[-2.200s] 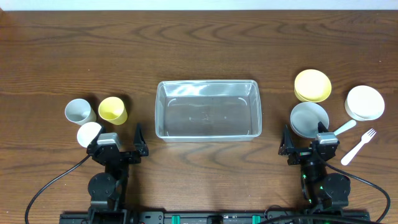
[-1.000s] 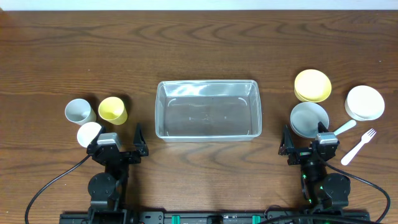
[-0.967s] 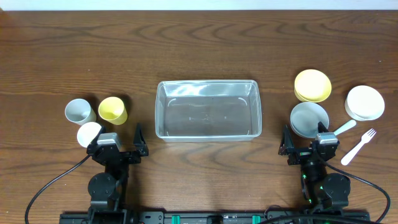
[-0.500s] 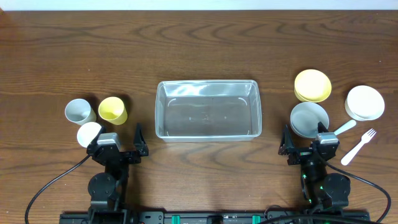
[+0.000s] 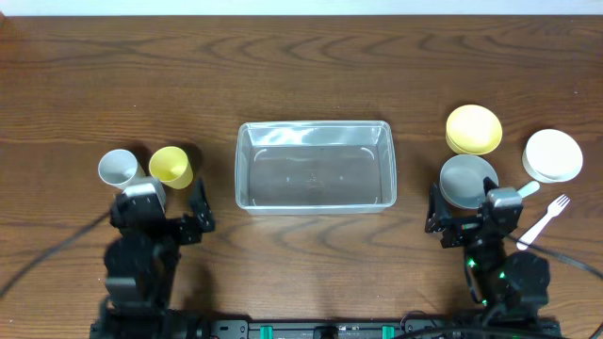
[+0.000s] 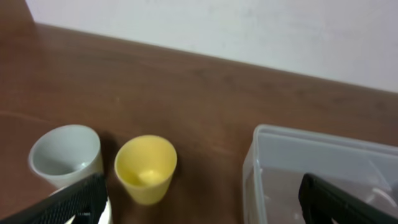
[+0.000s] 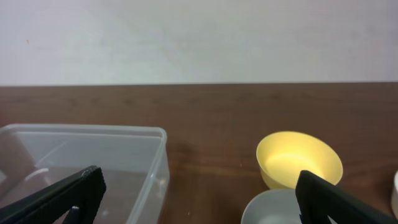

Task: Pack container
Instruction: 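Reach the left gripper to the yellow cup and grasp it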

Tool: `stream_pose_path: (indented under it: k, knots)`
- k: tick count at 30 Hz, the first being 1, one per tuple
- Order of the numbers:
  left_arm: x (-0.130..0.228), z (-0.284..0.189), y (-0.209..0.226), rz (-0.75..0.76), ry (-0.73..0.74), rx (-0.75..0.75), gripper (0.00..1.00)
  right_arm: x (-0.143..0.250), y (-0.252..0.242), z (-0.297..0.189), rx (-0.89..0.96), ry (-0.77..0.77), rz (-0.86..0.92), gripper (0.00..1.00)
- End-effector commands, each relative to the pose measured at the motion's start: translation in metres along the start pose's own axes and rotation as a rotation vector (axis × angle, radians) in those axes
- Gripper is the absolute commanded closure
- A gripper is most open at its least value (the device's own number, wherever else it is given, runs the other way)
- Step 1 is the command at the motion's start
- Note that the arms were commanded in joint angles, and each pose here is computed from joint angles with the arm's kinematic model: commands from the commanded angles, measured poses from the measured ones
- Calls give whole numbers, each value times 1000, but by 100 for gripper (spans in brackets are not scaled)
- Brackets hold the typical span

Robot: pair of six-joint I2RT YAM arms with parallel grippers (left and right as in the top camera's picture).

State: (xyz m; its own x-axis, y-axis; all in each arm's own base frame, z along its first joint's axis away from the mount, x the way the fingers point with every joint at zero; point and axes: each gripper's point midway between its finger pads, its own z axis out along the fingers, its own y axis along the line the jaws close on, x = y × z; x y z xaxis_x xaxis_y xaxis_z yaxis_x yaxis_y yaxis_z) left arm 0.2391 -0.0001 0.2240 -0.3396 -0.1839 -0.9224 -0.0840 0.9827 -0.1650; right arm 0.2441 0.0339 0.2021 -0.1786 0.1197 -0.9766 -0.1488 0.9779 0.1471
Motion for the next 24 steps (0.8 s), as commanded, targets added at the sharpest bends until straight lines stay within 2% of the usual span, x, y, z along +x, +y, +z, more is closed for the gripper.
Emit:
stream_pose_path:
  k: [1,5,6,14,17,24]
  knots:
    - [-27,1,-2,-5,83,-37,2,-17,3,4,7,70,-19,1]
    - [-47,6,-6,12,298,-82,2,-21,1,13,32,236,-35,1]
    - [-52,8,-7,19,391,-101,2,-21,-1,17,46,303,-31,1]
    - [-51,21,-8,55,771,-175,2,6,-18,23,148,761,11,1]
    - [-44,33,-8,61,810,-182,2,15,-17,21,146,894,36,1]
    - [-40,85,6,27,800,-216,2,24,-16,34,131,962,50,1]
